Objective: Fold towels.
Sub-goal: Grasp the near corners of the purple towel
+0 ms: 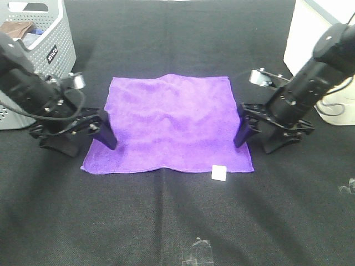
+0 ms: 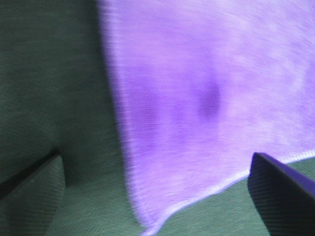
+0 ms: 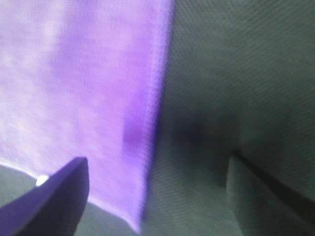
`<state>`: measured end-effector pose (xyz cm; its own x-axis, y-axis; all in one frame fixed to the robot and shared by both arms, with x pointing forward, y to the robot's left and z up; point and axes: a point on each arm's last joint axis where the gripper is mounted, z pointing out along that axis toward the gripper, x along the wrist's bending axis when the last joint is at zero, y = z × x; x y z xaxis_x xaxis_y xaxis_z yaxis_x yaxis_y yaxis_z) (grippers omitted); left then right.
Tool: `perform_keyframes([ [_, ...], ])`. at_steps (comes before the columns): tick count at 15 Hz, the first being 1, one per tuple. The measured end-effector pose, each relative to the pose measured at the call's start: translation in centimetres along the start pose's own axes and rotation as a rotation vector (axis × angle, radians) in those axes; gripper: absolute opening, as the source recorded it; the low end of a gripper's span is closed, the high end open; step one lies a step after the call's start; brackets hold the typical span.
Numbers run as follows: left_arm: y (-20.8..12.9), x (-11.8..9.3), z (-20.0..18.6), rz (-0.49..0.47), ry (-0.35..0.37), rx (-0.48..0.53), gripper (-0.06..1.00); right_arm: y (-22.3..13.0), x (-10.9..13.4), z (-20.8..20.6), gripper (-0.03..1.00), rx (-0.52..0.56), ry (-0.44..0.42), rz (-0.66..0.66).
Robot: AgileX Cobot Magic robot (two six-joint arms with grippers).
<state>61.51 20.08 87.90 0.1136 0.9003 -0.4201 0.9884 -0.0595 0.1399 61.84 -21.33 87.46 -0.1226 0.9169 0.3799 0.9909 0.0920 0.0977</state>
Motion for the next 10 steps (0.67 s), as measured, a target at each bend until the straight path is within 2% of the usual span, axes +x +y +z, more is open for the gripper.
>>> perform_keyframes([
  [2, -0.4, -2.0, 1.0, 0.043, -0.008, 0.009, 0.87, -0.1, 1.9, 0.8, 0.74, -0.006, 0.000, -0.033],
  [4, -0.5, -3.0, 1.5, 0.047, -0.023, 0.005, 0.84, -0.2, 3.2, 1.3, 0.74, -0.005, 0.002, -0.065],
  [8, -0.6, -3.7, 1.8, 0.035, -0.037, 0.002, 0.82, -0.2, 4.3, 1.7, 0.74, -0.007, 0.011, -0.083],
  [10, -0.6, -3.7, 1.9, 0.024, -0.039, 0.001, 0.80, -0.1, 4.5, 1.9, 0.70, -0.013, 0.024, -0.066],
])
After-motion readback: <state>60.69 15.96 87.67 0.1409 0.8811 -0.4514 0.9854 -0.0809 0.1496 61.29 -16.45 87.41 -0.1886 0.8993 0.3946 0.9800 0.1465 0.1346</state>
